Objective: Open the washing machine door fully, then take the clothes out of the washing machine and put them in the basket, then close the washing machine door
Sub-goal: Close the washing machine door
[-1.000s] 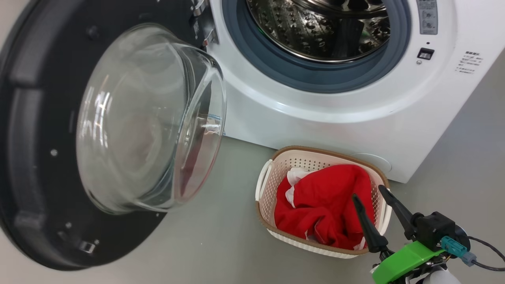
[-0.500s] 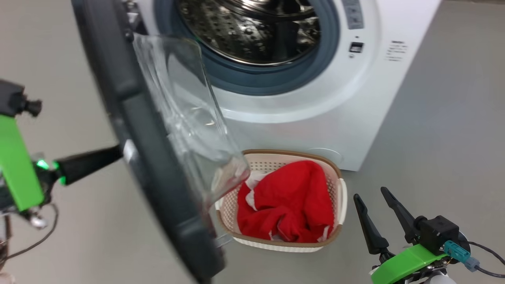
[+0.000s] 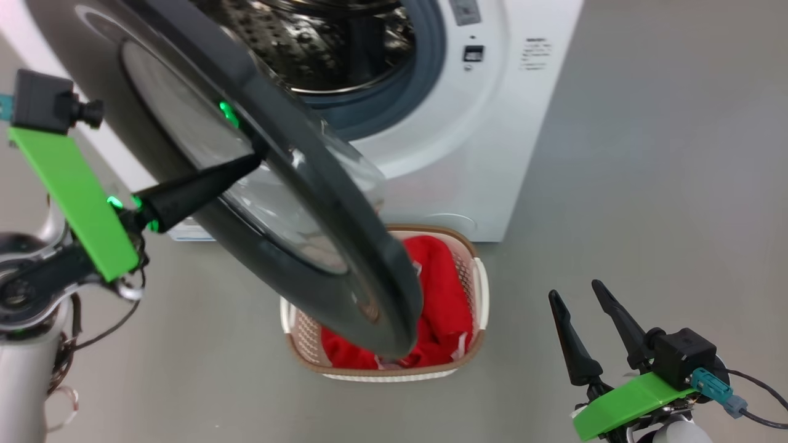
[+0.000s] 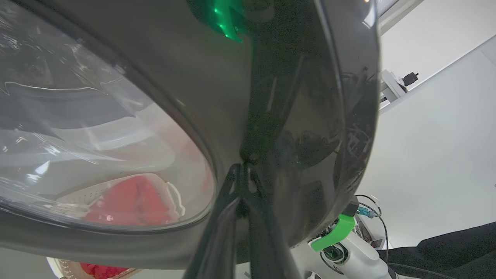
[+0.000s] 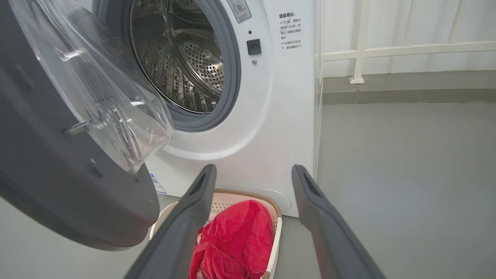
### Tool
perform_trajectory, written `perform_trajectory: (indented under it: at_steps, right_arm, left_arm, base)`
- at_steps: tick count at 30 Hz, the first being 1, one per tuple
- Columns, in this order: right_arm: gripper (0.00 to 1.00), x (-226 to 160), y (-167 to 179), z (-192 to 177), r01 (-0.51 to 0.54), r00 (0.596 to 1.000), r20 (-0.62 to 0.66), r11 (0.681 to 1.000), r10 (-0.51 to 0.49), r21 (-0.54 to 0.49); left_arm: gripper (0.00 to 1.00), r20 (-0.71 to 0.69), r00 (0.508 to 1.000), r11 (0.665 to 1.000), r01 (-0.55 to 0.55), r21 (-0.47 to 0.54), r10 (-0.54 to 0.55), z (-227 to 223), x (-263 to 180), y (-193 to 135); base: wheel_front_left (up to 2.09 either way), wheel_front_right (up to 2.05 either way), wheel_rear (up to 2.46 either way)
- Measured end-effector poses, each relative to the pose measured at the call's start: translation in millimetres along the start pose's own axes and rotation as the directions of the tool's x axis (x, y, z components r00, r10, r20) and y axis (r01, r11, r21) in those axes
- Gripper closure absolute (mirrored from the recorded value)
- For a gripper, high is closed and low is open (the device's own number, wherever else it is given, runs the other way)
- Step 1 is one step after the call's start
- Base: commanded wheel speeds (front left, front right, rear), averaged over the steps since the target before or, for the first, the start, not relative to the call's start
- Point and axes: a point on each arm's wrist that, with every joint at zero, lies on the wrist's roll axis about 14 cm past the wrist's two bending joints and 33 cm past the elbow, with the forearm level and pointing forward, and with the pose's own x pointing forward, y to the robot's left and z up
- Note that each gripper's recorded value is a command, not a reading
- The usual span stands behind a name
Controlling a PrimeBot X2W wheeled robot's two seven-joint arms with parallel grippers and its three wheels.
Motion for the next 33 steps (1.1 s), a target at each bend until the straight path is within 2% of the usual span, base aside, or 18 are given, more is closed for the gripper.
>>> perform_trajectory:
  at_steps: [21, 33]
  right_arm:
    - [0.0, -22, -54, 3, 0.181, 0.983, 0.009, 0.983, -0.181, 0.001]
    - [0.0, -33, -77, 7, 0.256, 0.967, 0.018, 0.967, -0.256, -0.005]
  left_arm:
    - [1.0, 0.1, 0.994, 0.999, 0.036, -0.02, -0.034, 31, 88, 28]
    - [1.0, 0.204, 0.979, 0.998, 0.004, -0.061, 0.008, 63, 121, 58]
  base:
    - [0.0, 0.0, 0.0]
    - [0.0, 0.0, 0.0]
